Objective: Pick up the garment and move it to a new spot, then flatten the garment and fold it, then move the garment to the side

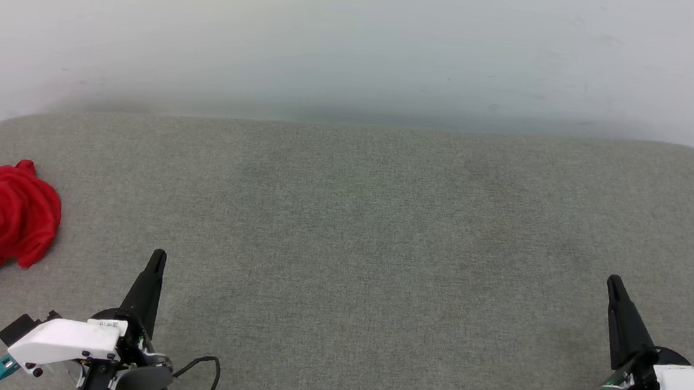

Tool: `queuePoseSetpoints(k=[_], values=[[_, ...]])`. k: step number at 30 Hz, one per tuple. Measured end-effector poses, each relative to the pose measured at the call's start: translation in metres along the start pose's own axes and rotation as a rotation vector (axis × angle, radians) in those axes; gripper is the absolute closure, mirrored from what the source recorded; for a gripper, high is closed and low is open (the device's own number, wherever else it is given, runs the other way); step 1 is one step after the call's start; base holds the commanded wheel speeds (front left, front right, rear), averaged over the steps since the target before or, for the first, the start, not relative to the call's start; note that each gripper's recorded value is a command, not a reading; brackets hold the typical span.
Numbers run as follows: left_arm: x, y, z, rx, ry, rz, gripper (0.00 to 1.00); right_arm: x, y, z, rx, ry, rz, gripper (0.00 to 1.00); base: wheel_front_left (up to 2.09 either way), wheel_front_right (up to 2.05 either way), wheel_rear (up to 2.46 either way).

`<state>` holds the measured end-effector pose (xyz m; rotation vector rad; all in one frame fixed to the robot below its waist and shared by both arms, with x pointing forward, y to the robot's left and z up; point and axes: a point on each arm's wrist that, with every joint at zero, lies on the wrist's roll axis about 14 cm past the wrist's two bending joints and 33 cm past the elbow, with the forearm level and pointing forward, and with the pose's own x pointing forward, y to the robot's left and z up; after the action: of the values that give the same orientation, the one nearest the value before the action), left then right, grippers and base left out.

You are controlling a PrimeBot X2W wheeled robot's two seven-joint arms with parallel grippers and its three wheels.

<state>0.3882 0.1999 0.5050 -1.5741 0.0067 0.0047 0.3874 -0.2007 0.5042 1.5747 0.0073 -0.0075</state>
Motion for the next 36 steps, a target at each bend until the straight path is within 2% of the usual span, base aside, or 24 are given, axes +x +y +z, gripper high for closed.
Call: queuePoseSetpoints(k=[23,24,29,36], values=[[0.0,0.0,0.0,0.0,0.0,0.0,1.0,0.0,0.0,0.0,0.0,0.0,0.0,1.0,0.0,0.0,0.0],[0.0,0.001,0.0,-0.001,0.0,0.004,0.0,-0.001,-0.001,0.0,0.0,0.0,-0.004,0.0,0.0,0.0,0.0],[-0.012,0.026,-0.001,-0.007,-0.003,0.077,0.0,-0.013,-0.027,0.001,0.005,-0.009,-0.08,0.0,0.0,0.0,0.0],[-0.011,0.021,0.003,0.046,-0.032,0.062,0.0,-0.014,-0.029,0.006,-0.037,-0.038,-0.09,0.0,0.0,0.0,0.0]])
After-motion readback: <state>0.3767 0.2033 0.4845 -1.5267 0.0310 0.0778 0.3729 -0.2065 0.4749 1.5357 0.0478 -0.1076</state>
